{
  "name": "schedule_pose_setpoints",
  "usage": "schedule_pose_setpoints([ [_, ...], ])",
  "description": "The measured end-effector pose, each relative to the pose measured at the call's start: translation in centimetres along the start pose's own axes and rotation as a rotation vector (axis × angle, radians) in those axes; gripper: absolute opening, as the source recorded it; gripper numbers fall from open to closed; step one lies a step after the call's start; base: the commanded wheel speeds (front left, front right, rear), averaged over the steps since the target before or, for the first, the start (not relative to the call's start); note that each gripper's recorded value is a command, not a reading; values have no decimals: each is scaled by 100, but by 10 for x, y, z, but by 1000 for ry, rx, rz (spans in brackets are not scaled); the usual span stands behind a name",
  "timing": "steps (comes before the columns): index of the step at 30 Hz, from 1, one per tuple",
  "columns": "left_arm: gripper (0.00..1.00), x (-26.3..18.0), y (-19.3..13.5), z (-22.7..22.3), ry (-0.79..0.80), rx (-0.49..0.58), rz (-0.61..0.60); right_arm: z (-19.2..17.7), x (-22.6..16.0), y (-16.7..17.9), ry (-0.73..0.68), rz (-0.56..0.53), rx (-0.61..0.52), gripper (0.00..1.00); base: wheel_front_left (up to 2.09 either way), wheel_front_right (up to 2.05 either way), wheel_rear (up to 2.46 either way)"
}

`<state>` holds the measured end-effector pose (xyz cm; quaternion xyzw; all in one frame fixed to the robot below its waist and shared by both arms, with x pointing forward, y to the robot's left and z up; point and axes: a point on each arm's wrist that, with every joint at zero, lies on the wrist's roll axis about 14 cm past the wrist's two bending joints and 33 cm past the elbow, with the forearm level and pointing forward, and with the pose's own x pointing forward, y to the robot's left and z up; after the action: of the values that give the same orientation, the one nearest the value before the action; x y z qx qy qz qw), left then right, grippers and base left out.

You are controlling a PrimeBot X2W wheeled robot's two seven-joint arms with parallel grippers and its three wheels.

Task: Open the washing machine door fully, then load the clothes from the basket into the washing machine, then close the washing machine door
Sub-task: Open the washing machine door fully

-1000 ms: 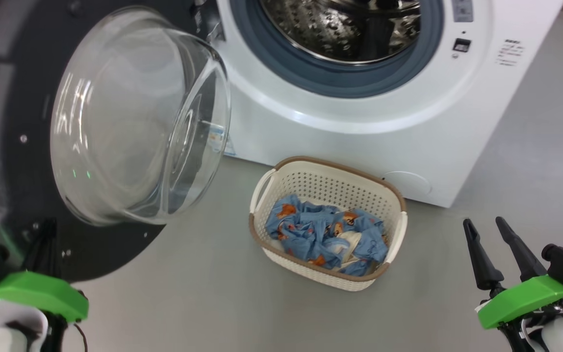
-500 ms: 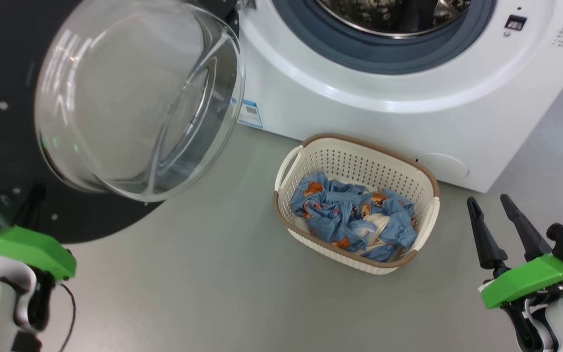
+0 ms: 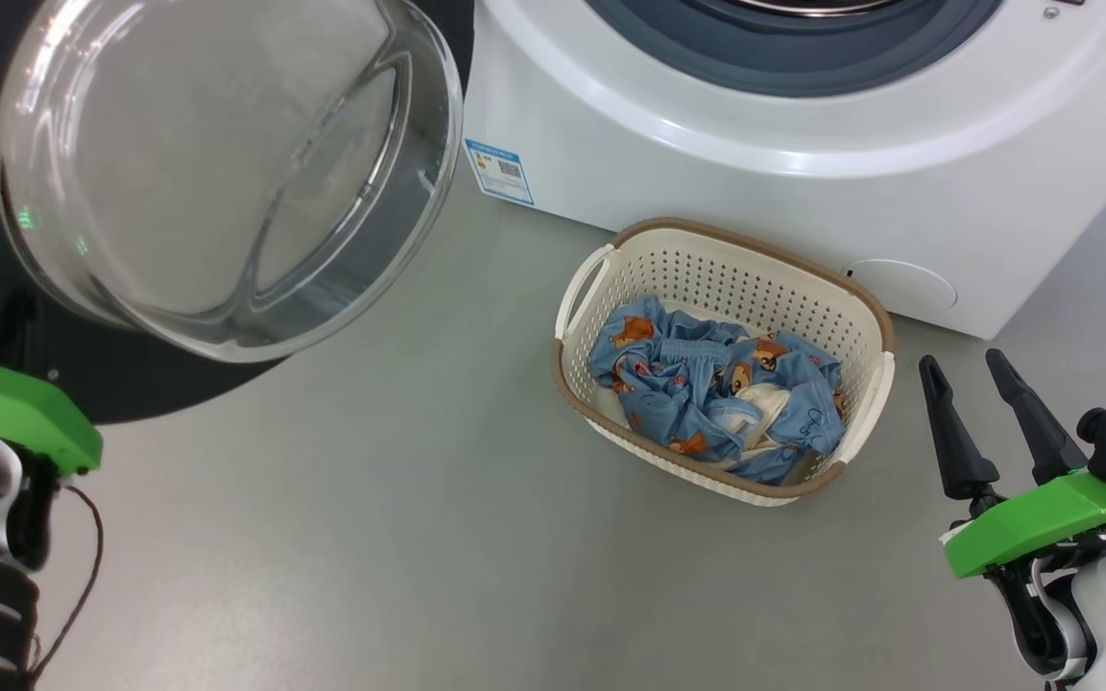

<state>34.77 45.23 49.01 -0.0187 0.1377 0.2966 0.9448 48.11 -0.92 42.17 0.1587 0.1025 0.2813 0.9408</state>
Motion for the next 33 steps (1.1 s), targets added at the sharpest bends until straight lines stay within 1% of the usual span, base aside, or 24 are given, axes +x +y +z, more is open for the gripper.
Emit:
schedule_pose_setpoints([
  [5, 0, 9, 5, 4, 5, 8, 26, -6, 3, -2, 12, 0, 3, 100, 0, 0, 0],
  [13, 0, 16, 10, 11, 9, 16, 52, -3, 8, -1, 0, 2, 9, 100, 0, 0, 0],
  [22, 0, 15, 20, 15, 3, 22, 72, 2, 6, 4, -11, 5, 8, 100, 0, 0, 0],
  [33, 0, 12, 23, 14, 2, 17, 70, 9, 3, 6, -25, 6, -2, 100, 0, 0, 0],
])
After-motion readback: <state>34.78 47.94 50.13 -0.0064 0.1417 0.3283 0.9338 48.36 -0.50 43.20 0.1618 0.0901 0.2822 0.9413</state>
